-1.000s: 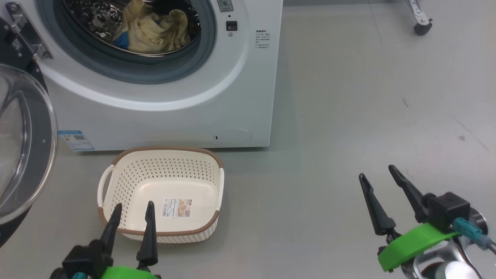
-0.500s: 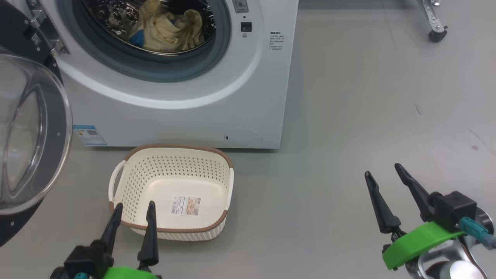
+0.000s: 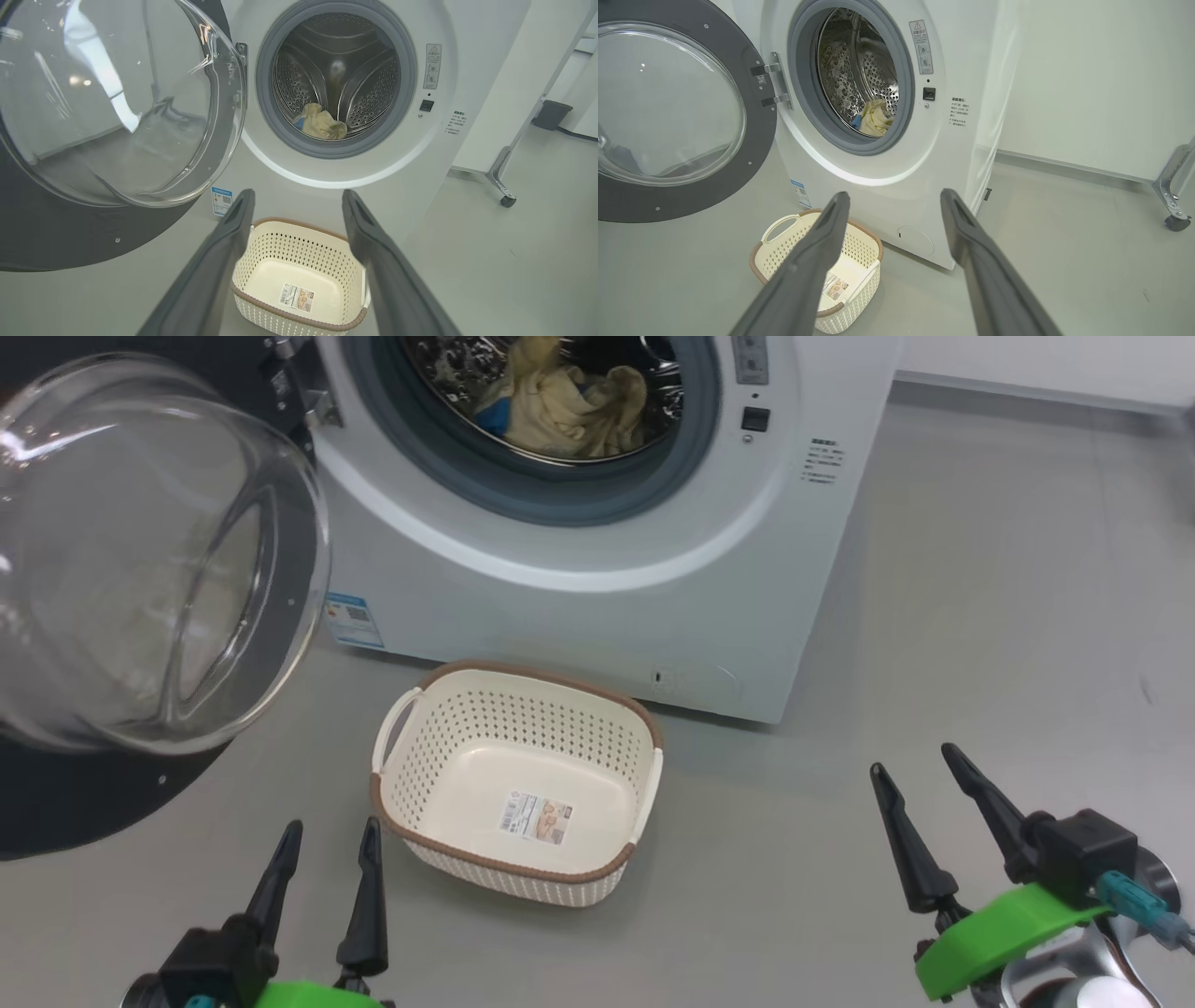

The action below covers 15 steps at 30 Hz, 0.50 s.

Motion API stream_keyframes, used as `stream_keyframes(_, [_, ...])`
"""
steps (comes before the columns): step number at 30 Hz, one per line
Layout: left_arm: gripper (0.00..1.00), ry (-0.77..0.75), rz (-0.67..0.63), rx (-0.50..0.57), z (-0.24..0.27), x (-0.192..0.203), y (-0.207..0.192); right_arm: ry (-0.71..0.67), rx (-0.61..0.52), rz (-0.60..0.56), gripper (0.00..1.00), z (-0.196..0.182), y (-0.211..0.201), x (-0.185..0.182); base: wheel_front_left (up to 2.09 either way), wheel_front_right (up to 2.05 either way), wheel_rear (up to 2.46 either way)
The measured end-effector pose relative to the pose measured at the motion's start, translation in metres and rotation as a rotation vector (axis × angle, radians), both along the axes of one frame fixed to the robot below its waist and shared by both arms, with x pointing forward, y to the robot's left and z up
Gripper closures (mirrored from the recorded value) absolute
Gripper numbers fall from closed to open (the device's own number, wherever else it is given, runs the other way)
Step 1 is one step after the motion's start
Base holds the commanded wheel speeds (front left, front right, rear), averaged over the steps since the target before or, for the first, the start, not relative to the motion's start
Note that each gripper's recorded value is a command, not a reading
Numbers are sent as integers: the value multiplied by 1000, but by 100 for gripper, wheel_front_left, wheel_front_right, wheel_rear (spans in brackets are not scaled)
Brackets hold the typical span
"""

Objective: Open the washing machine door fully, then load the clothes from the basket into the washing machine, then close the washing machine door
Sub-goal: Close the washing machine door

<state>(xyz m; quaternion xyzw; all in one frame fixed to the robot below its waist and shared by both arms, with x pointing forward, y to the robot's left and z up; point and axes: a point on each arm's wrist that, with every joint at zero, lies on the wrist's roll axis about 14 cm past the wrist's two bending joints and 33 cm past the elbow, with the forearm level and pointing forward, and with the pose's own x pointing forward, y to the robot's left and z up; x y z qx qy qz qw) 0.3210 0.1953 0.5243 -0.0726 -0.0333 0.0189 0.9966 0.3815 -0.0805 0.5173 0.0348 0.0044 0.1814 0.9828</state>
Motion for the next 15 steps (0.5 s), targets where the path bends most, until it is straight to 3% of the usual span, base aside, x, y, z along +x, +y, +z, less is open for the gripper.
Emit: stream_keyframes(15, [0,-12,175,8,8,-48,47,-6,12,211,0,3,72,2,0,0,0])
